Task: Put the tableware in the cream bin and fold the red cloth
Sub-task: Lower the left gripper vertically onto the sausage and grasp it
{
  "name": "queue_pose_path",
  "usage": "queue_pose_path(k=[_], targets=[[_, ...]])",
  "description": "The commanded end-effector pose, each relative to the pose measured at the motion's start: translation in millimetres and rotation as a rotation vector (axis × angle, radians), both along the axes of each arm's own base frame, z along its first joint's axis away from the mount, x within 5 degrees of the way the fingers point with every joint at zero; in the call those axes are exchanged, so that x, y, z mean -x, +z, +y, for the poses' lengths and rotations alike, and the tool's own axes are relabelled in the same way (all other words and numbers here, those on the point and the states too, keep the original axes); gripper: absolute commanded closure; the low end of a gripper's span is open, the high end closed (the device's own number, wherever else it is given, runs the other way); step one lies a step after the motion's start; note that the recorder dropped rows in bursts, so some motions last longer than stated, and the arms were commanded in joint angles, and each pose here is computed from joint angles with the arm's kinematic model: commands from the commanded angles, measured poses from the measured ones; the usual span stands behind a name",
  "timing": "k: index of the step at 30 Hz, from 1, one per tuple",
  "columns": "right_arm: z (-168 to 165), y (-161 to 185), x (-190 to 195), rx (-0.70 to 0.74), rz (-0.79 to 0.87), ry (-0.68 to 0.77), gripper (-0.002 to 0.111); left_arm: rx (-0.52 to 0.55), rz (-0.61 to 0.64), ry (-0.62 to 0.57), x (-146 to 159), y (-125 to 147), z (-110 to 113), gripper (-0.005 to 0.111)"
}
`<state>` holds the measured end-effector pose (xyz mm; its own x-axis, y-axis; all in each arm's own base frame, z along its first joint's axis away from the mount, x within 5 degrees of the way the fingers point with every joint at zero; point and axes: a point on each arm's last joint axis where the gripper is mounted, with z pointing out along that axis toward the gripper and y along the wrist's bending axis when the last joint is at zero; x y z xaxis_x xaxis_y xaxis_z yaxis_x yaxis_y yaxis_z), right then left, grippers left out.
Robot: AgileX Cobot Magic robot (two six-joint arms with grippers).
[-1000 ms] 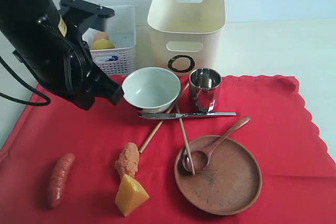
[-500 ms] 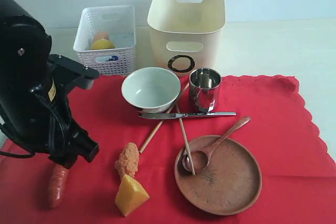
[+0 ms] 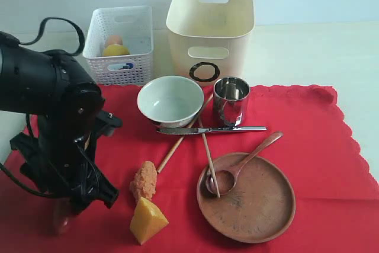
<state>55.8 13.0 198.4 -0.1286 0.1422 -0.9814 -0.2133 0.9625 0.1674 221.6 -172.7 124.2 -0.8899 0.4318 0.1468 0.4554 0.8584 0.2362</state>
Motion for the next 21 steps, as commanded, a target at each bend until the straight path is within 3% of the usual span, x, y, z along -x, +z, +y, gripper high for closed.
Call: queue_pose_path(k=[1, 7, 13, 21], targets=[[0.0, -0.6, 0.4, 0.000, -0.008, 0.002, 0.108, -0.036, 0.034, -0.005, 0.3, -17.6, -0.3, 0.054], [0.0, -0.6, 0.4, 0.000, -0.008, 0.002, 0.108, -0.042, 0.039, -0.001, 0.4, -20.3, -0.1, 0.107], [0.0, -0.6, 0.4, 0.000, -0.008, 0.002, 0.108, -0.034, 0.041, 0.012, 0.8, -12.2, -0.9, 0.107], [0.0, -0.6, 0.4, 0.000, -0.008, 0.002, 0.108, 0.050, -0.063, 0.006, -5.0, 43.0, -5.2, 0.107]])
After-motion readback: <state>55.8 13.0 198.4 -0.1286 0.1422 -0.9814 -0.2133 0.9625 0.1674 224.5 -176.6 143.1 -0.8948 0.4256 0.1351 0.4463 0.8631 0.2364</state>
